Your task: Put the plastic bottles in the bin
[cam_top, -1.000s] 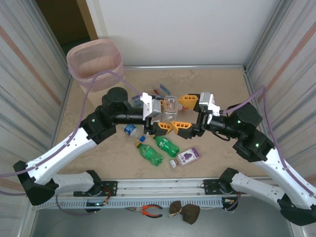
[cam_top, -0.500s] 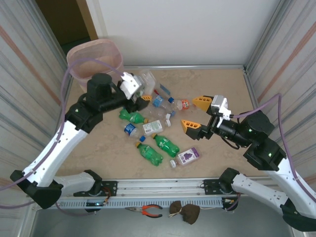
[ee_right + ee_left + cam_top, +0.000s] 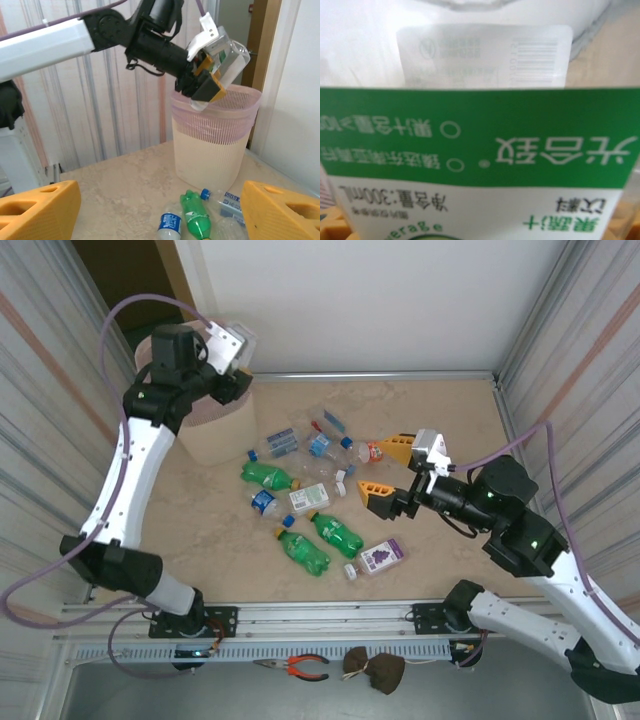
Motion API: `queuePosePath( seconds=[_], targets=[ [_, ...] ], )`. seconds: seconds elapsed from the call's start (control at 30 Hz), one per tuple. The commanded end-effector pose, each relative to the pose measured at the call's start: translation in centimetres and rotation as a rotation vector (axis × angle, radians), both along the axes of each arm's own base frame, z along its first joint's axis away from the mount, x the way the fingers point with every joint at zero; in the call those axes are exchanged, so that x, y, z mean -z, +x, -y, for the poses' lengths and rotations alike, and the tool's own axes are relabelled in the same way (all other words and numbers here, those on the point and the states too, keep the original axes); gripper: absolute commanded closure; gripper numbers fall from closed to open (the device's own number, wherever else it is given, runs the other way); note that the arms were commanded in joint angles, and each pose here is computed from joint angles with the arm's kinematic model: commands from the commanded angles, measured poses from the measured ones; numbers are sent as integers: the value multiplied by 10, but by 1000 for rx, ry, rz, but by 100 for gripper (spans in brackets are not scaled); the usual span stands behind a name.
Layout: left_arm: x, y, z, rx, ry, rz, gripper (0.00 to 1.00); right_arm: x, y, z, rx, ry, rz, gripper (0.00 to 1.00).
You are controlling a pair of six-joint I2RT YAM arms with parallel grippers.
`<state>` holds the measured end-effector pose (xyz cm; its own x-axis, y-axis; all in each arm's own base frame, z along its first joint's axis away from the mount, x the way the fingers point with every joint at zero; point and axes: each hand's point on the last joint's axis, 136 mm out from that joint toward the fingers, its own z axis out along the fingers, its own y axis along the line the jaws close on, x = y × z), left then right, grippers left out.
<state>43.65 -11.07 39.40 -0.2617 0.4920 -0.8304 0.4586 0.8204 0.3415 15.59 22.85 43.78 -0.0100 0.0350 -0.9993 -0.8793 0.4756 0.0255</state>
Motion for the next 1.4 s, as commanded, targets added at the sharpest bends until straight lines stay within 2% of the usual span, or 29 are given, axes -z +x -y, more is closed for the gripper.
queuePosePath(
  seconds=[0.0,0.13,0.3,0.5,0.57,0.73,1.03,1.2,1.37],
  targets=[
    [-18,19,-30,-92,-76,12,40,-12,-7,-1,-33,24,21,19],
    [-13,45,-55,-157,-167,-18,41,-10,-8,2,-25,23,16,19],
    [12,72,-76,-215,-237,-104,41,-7,-9,6,-12,37,4,20],
    [52,88,-78,-180,-219,-222,41,-8,-11,10,-1,38,6,20],
    [67,88,-73,-127,-179,-253,41,-8,-11,12,4,36,9,20],
    [108,89,-77,-105,-93,-349,43,-6,-13,13,0,30,17,20],
    [159,69,-71,-12,-29,-526,42,-4,-5,2,-9,8,20,18],
    [177,58,-69,20,-5,-598,34,0,0,-13,-48,-41,6,18],
    [185,58,-69,21,-10,-619,28,1,9,-20,-40,-58,-14,19]
  ],
)
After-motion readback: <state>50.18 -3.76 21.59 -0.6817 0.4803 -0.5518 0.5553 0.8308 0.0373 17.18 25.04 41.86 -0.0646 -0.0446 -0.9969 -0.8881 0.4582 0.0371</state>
